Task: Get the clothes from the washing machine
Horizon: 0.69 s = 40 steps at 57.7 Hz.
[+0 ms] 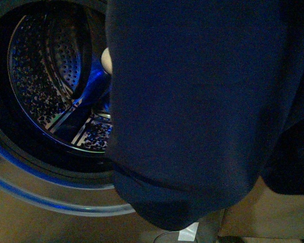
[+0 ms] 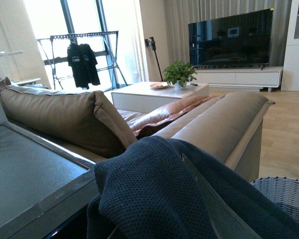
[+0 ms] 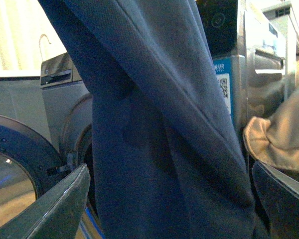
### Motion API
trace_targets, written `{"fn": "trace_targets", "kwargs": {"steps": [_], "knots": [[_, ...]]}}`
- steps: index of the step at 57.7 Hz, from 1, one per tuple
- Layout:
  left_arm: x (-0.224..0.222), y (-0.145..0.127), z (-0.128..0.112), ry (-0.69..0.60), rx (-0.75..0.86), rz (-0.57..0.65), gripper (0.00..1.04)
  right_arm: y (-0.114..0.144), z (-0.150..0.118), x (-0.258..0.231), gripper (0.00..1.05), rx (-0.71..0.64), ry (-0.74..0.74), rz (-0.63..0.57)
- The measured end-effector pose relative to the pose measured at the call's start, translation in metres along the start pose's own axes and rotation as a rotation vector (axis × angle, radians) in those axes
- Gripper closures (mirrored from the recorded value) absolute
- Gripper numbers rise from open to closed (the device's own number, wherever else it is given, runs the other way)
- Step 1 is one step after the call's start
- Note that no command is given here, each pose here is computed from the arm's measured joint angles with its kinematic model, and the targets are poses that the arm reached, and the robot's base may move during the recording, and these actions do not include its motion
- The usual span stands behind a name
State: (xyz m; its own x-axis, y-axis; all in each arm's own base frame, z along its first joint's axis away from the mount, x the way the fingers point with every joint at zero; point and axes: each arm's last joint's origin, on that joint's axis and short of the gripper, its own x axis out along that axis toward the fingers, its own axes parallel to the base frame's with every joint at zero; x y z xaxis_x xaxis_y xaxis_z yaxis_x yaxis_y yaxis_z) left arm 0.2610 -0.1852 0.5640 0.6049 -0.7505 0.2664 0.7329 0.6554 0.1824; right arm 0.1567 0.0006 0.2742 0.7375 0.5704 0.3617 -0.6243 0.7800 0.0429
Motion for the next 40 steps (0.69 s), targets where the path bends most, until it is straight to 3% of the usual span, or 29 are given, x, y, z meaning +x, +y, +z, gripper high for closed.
{"fn": "trace_targets", "kwargs": {"steps": [14, 23, 40], "knots": [[0.000, 0.000, 0.000, 0.000, 0.000, 0.000, 0.98, -0.010, 0.002, 0.037, 0.07, -0.056, 0.010, 0.092], [0.000, 0.000, 0.000, 0.000, 0.000, 0.000, 0.98, -0.016, -0.005, 0.067, 0.07, -0.011, 0.033, 0.125], [0.000, 0.000, 0.000, 0.000, 0.000, 0.000, 0.98, 0.000, -0.017, 0.104, 0.07, 0.066, 0.047, 0.189]]}}
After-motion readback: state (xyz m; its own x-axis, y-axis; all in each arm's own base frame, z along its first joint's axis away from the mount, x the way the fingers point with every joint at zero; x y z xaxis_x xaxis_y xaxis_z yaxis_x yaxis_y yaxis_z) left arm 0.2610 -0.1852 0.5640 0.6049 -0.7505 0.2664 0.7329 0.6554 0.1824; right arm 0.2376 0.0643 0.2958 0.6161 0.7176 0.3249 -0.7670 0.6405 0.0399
